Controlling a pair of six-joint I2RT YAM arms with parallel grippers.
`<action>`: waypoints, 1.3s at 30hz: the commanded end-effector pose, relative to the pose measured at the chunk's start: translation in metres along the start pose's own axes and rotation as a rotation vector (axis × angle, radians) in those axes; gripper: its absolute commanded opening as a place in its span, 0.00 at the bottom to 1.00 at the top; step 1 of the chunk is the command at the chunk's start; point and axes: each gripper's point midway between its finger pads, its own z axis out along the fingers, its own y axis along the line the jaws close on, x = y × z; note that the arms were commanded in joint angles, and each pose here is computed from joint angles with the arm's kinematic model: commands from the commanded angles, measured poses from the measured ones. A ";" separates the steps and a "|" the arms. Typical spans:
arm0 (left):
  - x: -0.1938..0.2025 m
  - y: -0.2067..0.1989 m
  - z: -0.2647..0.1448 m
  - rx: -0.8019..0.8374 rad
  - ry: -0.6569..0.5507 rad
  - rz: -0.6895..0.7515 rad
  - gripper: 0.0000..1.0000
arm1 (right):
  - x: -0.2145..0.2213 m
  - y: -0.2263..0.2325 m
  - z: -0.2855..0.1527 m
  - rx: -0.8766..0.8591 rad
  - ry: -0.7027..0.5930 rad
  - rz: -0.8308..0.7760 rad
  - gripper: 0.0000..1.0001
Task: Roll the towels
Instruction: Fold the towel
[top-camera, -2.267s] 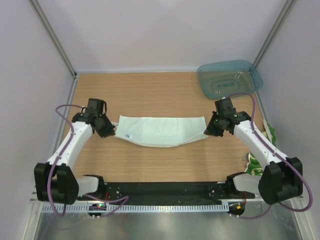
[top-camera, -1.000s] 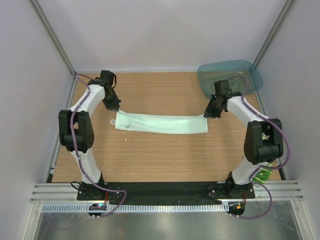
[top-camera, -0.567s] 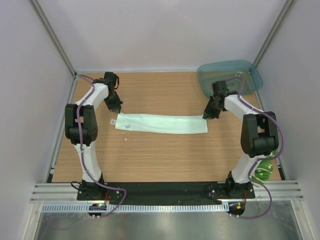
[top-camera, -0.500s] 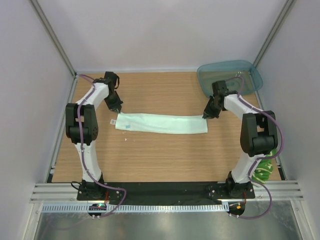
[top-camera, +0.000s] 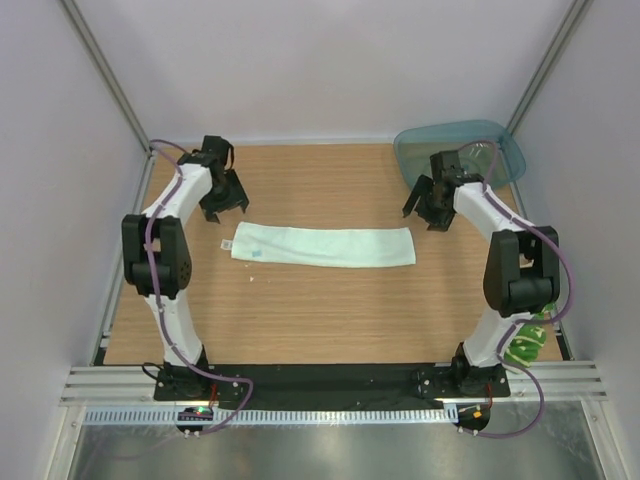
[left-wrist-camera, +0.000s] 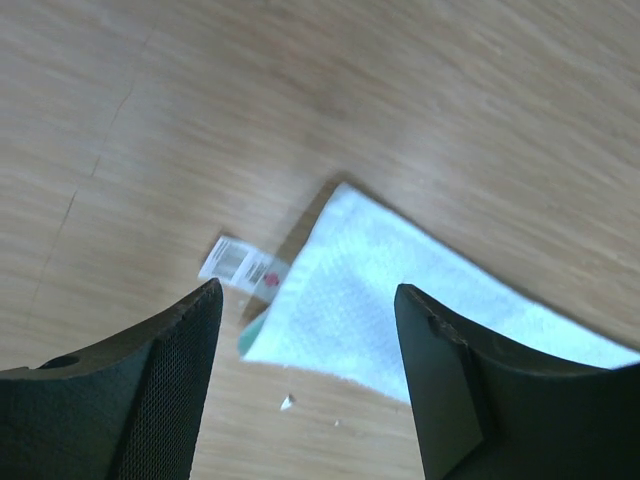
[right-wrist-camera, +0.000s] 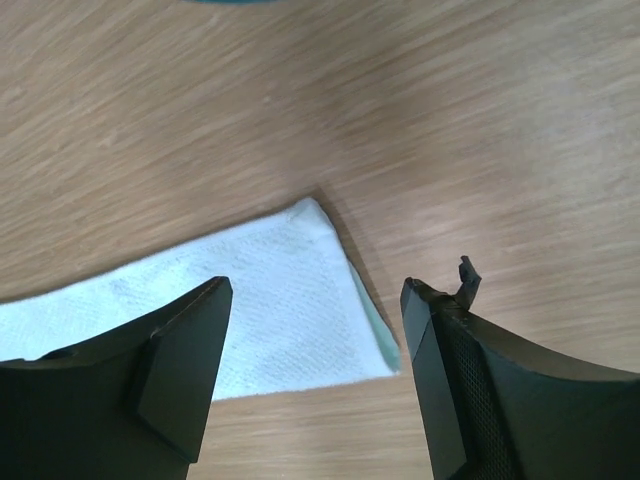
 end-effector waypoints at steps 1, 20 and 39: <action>-0.006 0.012 -0.049 0.018 -0.101 -0.013 0.70 | -0.001 0.007 -0.037 -0.035 -0.080 -0.036 0.75; 0.085 -0.007 0.008 0.193 0.096 -0.045 0.63 | 0.088 0.060 0.007 -0.334 0.193 -0.058 0.52; 0.136 0.058 0.029 -0.118 0.243 0.029 0.54 | 0.079 -0.039 0.019 -0.012 0.144 0.063 0.55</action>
